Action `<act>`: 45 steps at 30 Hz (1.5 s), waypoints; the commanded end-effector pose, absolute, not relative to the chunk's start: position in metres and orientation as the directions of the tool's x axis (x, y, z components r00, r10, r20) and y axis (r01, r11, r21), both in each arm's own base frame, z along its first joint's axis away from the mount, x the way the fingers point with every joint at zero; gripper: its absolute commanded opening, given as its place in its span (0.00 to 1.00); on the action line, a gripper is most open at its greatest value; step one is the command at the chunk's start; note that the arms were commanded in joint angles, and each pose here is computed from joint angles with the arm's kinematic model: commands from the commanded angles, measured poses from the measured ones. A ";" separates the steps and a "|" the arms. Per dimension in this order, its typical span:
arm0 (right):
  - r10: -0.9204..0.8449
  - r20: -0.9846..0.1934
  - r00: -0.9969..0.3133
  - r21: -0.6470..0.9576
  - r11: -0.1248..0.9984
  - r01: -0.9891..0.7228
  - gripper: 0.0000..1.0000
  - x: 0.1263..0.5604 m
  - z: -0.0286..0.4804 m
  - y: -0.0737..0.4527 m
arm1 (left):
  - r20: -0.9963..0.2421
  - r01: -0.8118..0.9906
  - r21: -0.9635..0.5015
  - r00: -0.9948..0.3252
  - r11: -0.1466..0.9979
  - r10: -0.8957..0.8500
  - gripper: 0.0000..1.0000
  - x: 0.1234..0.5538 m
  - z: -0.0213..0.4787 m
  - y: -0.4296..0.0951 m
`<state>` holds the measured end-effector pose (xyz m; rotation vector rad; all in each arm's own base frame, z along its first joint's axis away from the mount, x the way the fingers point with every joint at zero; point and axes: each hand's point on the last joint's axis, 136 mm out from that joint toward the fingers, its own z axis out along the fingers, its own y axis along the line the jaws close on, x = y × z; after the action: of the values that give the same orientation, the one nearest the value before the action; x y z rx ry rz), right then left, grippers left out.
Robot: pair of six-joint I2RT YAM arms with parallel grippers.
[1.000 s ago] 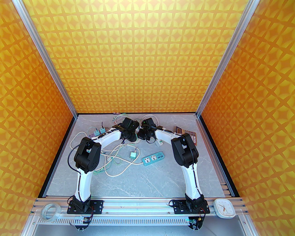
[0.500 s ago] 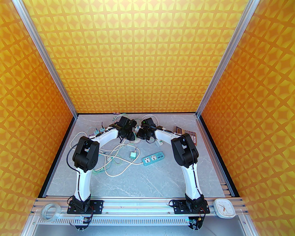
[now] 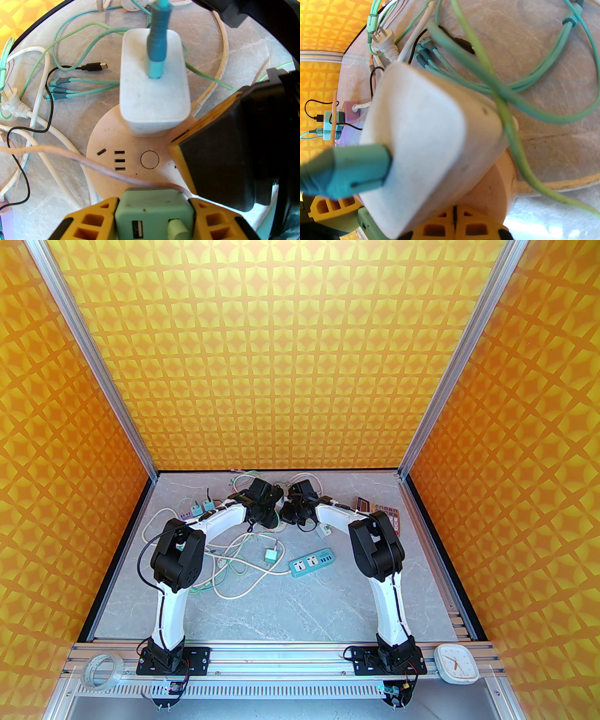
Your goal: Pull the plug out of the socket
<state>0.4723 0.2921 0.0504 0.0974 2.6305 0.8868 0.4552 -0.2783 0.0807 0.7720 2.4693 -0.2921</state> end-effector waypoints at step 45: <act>0.134 -0.100 -0.986 0.403 0.911 0.083 0.00 0.402 -0.037 0.260 | -0.554 0.617 -0.009 -0.658 0.787 0.510 0.12 0.460 0.092 -0.306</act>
<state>0.4505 0.2870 0.0455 0.1162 2.6733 0.8600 0.4535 -0.2863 0.0752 0.8051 2.5322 -0.2800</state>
